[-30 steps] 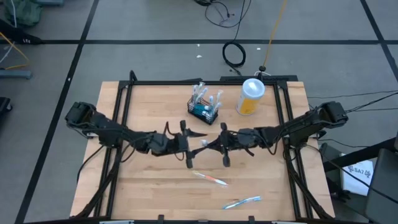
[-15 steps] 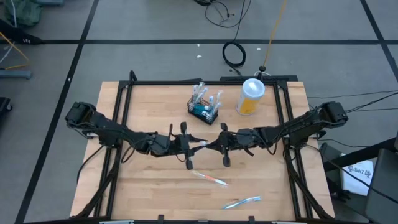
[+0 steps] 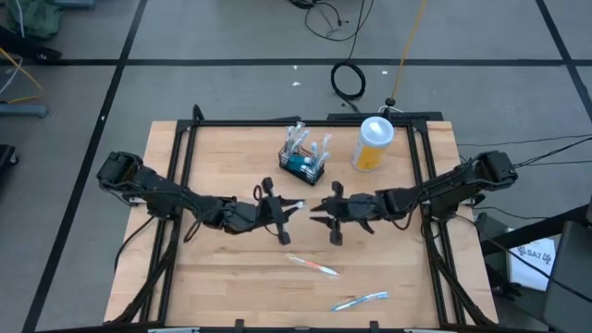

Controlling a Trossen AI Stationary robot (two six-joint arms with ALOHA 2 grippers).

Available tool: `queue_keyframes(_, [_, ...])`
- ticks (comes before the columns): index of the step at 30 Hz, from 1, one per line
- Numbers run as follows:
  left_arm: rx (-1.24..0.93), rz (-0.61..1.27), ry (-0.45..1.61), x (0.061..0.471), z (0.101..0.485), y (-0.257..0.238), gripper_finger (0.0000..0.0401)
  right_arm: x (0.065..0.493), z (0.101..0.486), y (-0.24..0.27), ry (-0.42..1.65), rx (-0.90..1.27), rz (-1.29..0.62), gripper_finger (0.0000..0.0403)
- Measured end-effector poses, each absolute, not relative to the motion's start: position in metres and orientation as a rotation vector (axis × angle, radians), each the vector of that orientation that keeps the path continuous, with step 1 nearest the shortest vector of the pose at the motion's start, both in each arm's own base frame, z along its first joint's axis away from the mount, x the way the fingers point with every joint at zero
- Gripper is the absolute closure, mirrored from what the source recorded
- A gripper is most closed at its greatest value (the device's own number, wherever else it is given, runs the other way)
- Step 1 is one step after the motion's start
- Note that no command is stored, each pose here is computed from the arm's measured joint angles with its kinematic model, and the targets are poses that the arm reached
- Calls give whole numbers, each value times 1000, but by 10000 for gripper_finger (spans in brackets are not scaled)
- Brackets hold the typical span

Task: Pick & Place toothbrushing station
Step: Put the blue toothbrush into the black organizer

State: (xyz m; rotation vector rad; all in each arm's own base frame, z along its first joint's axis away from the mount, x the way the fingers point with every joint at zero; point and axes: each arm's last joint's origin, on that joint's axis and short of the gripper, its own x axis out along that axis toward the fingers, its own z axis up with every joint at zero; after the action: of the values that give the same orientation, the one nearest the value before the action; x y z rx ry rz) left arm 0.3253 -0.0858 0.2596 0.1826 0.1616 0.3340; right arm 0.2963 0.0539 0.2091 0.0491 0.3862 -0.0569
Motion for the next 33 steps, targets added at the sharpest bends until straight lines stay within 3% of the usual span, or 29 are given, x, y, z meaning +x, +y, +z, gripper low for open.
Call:
queue_keyframes(6, [196,663,127,318,275,-64,386,296,209,48,388,-45,-132,237])
queue_keyframes(11, [99,750,31,316,293,-30,392,298,209,33,399,-106,-166,213])
queue_keyframes(16, [97,824,-4,319,297,20,385,290,222,1,414,-64,-206,209])
queue_keyframes(23, [8,869,32,316,267,80,388,266,246,-34,407,24,-197,215])
queue_keyframes(33, [-51,897,123,326,232,85,383,260,246,-43,444,-47,-214,216])
